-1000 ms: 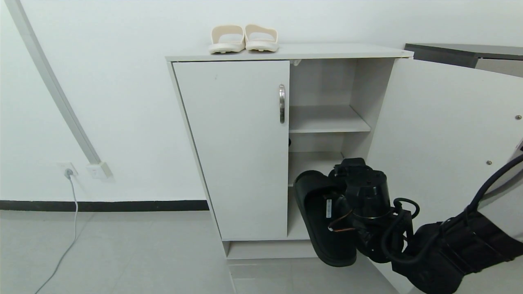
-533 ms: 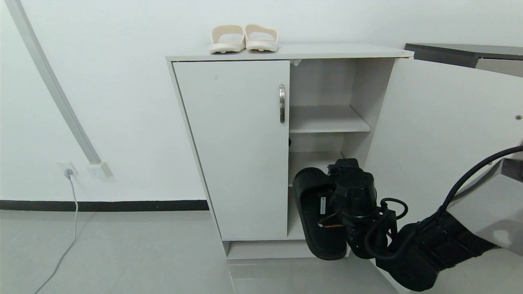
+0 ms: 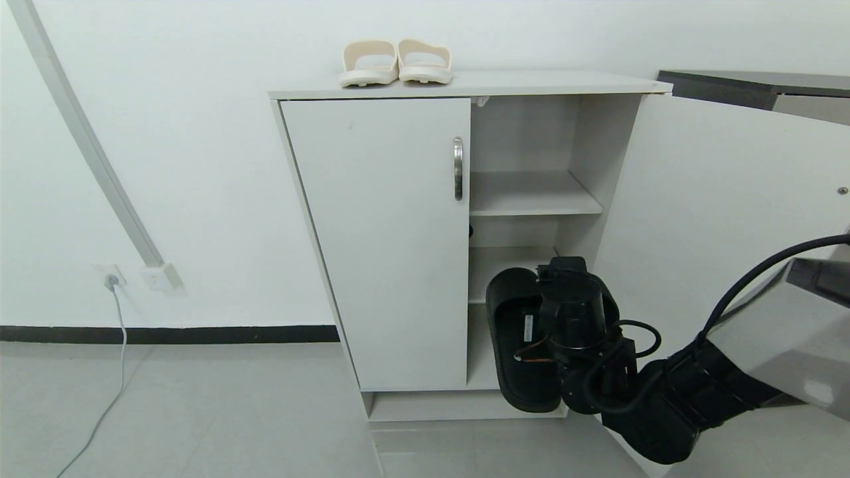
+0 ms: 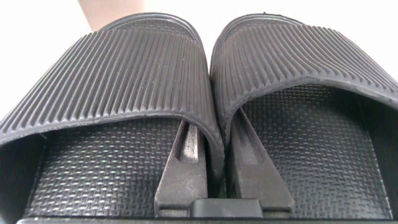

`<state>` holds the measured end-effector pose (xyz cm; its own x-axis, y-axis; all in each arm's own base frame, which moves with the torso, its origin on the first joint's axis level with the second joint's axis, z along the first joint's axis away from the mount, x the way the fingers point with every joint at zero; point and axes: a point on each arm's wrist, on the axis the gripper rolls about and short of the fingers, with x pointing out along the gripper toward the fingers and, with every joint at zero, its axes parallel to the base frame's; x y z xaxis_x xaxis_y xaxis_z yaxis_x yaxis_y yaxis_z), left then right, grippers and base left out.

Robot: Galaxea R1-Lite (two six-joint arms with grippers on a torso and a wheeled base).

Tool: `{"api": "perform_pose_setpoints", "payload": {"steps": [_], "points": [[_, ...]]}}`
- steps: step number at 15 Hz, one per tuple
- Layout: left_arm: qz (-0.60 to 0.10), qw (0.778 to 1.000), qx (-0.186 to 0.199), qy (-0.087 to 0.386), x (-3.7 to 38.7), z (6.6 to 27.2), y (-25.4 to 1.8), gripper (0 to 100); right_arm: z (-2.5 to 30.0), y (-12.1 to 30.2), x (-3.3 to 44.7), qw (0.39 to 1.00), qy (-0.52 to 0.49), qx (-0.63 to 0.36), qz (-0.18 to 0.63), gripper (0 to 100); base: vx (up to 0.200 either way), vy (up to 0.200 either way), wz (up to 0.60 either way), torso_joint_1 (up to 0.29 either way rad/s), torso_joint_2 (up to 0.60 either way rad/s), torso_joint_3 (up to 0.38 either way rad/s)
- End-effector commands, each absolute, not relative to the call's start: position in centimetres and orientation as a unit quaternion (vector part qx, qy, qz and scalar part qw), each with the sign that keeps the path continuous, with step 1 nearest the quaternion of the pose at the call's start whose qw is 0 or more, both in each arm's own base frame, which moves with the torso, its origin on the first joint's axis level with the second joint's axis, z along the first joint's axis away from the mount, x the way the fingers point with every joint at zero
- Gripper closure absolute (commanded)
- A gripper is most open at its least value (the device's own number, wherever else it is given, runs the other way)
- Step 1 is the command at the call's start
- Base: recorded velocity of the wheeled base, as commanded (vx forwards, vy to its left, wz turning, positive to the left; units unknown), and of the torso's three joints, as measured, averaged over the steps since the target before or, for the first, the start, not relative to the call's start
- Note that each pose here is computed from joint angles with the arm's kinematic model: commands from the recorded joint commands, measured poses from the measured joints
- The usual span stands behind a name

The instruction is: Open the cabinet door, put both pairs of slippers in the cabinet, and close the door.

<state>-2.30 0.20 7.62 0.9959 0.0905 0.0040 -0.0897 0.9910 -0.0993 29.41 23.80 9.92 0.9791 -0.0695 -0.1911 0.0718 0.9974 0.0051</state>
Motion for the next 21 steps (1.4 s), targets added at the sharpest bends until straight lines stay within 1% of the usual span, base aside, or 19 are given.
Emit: {"api": "perform_pose_setpoints", "payload": {"steps": [1, 5, 15, 18, 21], "points": [[0.046, 0.998, -0.049, -0.003, -2.3, 7.6, 0.2, 100, 9.3, 23.9, 29.6, 0.994, 0.101, 0.002, -0.036, 100, 0.000, -0.200, 0.00, 0.007, 0.00, 0.012], [0.046, 0.998, -0.050, -0.003, -2.3, 7.6, 0.2, 100, 8.2, 24.2, 29.9, 0.995, 0.097, 0.004, -0.035, 100, 0.000, -0.200, 0.00, 0.002, 0.00, 0.008], [0.040, 0.998, -0.049, -0.003, -2.3, 7.6, 0.2, 100, 5.9, 25.6, 31.3, 0.996, 0.091, -0.011, -0.006, 100, 0.000, 0.000, 0.00, 0.000, 0.00, 0.000], [0.040, 0.998, -0.049, -0.003, -2.3, 7.6, 0.2, 100, 5.2, 26.5, 32.0, 0.995, 0.093, -0.007, 0.021, 100, 0.000, 0.000, 0.00, 0.000, 0.00, 0.000], [0.040, 0.998, -0.049, -0.002, -2.3, 7.6, 0.2, 100, 4.5, 27.2, 33.0, 0.995, 0.089, -0.009, 0.032, 100, 0.000, 0.000, 0.00, 0.000, 0.00, 0.000]]}}
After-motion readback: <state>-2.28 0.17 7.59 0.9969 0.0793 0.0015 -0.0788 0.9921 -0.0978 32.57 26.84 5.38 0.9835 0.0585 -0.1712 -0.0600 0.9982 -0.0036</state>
